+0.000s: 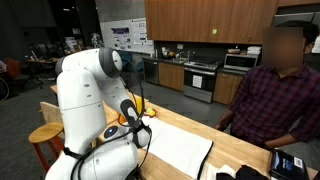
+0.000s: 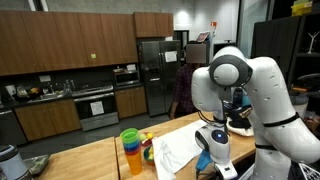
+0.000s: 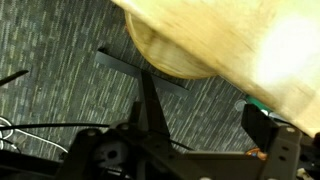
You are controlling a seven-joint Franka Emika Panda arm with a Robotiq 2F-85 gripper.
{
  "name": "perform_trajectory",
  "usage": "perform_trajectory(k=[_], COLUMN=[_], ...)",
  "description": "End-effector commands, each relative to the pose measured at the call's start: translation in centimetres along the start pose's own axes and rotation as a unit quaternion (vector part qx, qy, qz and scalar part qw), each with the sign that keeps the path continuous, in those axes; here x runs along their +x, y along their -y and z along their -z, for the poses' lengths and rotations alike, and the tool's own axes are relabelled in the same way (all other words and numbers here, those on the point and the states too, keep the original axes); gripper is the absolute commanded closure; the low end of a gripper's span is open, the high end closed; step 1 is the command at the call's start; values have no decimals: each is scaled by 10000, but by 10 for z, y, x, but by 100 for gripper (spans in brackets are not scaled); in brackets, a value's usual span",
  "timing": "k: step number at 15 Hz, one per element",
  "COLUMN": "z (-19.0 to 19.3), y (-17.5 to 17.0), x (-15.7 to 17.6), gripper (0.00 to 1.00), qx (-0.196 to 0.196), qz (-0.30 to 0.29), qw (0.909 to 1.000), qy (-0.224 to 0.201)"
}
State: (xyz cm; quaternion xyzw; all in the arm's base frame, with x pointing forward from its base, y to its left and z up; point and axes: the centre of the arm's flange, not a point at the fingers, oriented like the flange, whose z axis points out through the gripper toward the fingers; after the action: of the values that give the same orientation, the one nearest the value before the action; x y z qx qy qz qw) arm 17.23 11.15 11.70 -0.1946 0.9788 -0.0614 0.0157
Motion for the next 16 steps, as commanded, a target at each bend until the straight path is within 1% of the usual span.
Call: perform_trajectory(k=[1, 3, 5, 6, 9, 16], z=[0, 12, 26, -16, -14, -14], y=[5, 14, 18, 18, 15, 16], x=[11, 16, 18, 11, 13, 13], gripper=[0, 0, 0, 0, 0, 0], qx=[568, 934, 1132, 794, 966, 974], qz=[-380, -416, -492, -409, -396, -418], qw=[9976, 9948, 9923, 9959, 9945, 9943], qy=[-91, -42, -77, -127, -92, -106])
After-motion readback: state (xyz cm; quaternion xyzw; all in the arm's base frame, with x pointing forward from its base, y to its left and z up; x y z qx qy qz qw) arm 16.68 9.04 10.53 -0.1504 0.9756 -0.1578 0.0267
